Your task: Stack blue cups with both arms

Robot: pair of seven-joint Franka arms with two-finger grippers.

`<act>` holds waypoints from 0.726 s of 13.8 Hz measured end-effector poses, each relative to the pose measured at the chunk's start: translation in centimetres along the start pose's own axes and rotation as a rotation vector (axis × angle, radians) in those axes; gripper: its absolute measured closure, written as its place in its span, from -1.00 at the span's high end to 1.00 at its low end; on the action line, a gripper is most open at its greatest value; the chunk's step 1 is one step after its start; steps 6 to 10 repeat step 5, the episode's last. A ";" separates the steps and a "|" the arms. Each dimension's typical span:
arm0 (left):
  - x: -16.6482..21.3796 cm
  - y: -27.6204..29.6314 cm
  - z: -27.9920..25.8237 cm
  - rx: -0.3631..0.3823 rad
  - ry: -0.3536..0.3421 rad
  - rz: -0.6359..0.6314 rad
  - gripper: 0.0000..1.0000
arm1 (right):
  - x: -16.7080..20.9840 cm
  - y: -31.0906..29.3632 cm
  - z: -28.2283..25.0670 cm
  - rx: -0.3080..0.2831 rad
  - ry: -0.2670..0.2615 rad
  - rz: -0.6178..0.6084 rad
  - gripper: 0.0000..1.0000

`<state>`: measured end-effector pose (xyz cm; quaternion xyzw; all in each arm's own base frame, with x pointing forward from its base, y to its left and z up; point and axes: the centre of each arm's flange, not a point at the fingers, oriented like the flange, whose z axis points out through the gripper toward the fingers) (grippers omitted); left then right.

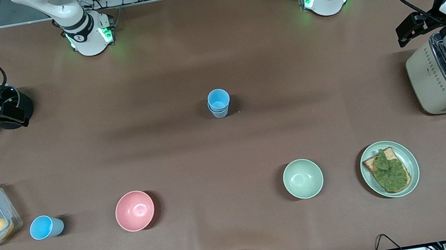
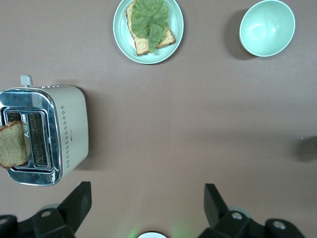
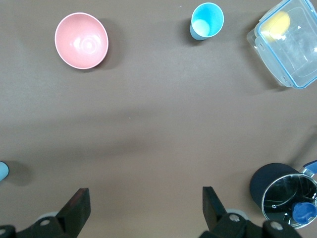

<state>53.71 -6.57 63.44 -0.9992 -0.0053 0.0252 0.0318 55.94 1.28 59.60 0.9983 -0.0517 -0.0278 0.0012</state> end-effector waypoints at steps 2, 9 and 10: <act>0.0 0.2 0.0 0.000 0.000 0.004 1.00 | 0.2 0.1 -0.1 0.002 0.015 0.003 1.00; -0.1 0.6 0.0 -0.029 -0.004 -0.001 1.00 | 0.4 0.3 -0.3 0.004 0.030 0.007 1.00; -0.1 0.6 0.0 -0.029 -0.004 -0.001 1.00 | 0.4 0.3 -0.3 0.004 0.030 0.007 1.00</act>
